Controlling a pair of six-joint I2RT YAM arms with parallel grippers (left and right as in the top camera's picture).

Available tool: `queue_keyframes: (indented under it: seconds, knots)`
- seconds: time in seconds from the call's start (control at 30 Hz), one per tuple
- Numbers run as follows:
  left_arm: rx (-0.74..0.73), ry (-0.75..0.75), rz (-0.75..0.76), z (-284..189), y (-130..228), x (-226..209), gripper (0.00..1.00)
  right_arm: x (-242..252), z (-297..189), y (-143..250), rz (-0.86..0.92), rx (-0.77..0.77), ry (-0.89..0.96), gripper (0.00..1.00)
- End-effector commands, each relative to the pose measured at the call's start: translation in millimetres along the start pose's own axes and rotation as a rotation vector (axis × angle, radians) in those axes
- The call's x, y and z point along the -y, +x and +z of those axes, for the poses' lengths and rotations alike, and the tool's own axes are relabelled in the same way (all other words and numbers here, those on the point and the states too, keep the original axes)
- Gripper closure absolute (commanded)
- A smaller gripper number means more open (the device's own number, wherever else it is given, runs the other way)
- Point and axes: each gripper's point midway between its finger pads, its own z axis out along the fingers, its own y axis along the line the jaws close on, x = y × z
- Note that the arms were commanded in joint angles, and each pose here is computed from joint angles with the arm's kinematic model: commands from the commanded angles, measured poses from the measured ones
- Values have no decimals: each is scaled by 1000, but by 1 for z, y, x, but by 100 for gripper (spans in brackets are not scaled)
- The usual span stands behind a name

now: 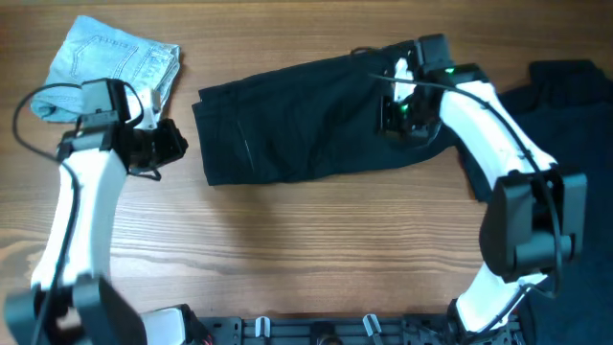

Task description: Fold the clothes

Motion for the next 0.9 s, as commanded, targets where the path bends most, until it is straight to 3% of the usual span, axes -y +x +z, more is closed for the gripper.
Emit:
queue_keyframes:
  seconds: [0.0, 0.17, 0.3, 0.37, 0.4, 0.5, 0.67, 0.8, 0.87]
  knots:
    - [109, 37, 43, -42, -7, 19, 79, 29, 27, 21, 73, -70, 103, 94]
    - [110, 38, 44, -58, 4, 23, 73, 38, 60, 62, 61, -146, 122, 93]
    - [-35, 76, 0, -36, 28, 23, 61, 46, 64, 100, 61, -265, 135, 95]
    - [-92, 99, -7, -21, 38, 25, 52, 46, 58, 105, 45, -282, 137, 95]
    - [-131, 96, -6, -7, 46, 23, 40, 43, 52, 103, 33, -269, 131, 95]
    - [-254, 84, -9, 34, 72, 18, 35, 20, 21, 91, -44, -176, 49, 81]
    - [-339, 71, -18, 89, 82, 6, 40, -13, -46, 73, -147, 51, -36, 54]
    - [-333, 45, -17, 108, 79, -3, 40, -26, -76, 67, -185, 161, -64, 50]
    - [-339, 4, -14, 115, 81, -13, 47, -28, -80, 66, -191, 178, -68, 50]
